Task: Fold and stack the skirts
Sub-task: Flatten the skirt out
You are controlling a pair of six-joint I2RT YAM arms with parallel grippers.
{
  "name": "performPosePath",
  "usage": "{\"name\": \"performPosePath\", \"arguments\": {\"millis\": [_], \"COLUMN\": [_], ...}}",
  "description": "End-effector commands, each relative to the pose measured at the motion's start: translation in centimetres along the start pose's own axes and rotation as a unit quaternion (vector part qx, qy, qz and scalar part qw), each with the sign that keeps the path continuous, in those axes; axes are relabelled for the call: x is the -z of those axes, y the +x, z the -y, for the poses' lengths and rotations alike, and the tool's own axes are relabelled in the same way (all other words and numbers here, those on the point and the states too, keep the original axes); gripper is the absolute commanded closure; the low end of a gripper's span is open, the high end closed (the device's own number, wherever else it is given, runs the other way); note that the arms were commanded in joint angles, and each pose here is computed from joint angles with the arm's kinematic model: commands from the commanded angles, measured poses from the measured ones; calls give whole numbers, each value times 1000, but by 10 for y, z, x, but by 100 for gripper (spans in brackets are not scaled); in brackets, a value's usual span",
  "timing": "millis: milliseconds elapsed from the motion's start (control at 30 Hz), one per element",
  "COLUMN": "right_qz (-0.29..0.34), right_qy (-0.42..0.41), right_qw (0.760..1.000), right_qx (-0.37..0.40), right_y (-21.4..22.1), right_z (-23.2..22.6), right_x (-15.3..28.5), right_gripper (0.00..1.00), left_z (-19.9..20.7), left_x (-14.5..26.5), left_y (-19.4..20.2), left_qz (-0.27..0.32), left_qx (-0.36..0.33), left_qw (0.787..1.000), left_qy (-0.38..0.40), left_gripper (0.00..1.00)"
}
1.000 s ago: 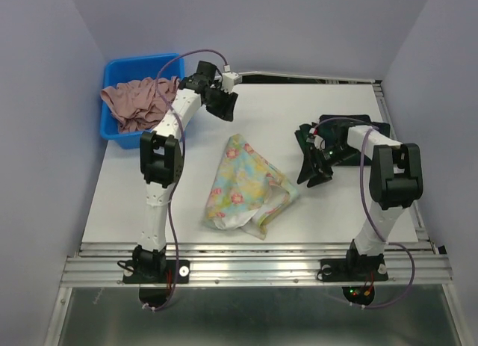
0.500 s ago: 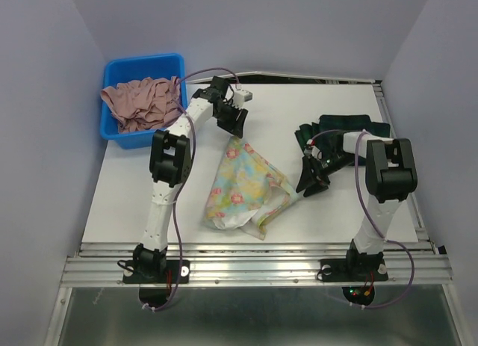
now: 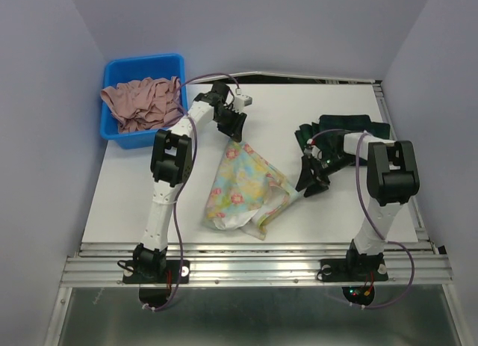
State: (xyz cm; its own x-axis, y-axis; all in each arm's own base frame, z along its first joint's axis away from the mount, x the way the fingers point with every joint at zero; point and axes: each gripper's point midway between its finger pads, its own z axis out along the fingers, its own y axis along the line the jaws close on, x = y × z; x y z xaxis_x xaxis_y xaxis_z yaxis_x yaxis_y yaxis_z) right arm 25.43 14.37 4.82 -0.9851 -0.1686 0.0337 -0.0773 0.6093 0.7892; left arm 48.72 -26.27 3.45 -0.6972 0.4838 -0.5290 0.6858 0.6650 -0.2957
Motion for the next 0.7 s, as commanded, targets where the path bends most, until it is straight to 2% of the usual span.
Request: {"name": "performPosePath", "arguments": {"millis": [0,100,267,533,667], "right_qz": [42,79,90,27,8], "right_qy": [11,-3,-61,-57,-39], "right_qw": [999,997,994,998,999], "right_qx": [8,12,7,7,8], "right_y": [-5,-19,-26,2,8], "right_z": [-11,-19,-40,-35,-26], "right_x": [24,40,42,1,-15], "right_gripper": [31,29,25,23,27], "left_z": [5,3,4,7,10], "left_x": [13,13,13,12,12], "left_y": [2,1,1,3,4], "left_qz": [-3,0,1,-2,-4], "left_qx": [0,0,1,-3,-5], "left_qw": [1000,1000,1000,1000,1000], "left_qy": [-5,-8,-8,4,11], "left_gripper": [51,53,54,55,58]}}
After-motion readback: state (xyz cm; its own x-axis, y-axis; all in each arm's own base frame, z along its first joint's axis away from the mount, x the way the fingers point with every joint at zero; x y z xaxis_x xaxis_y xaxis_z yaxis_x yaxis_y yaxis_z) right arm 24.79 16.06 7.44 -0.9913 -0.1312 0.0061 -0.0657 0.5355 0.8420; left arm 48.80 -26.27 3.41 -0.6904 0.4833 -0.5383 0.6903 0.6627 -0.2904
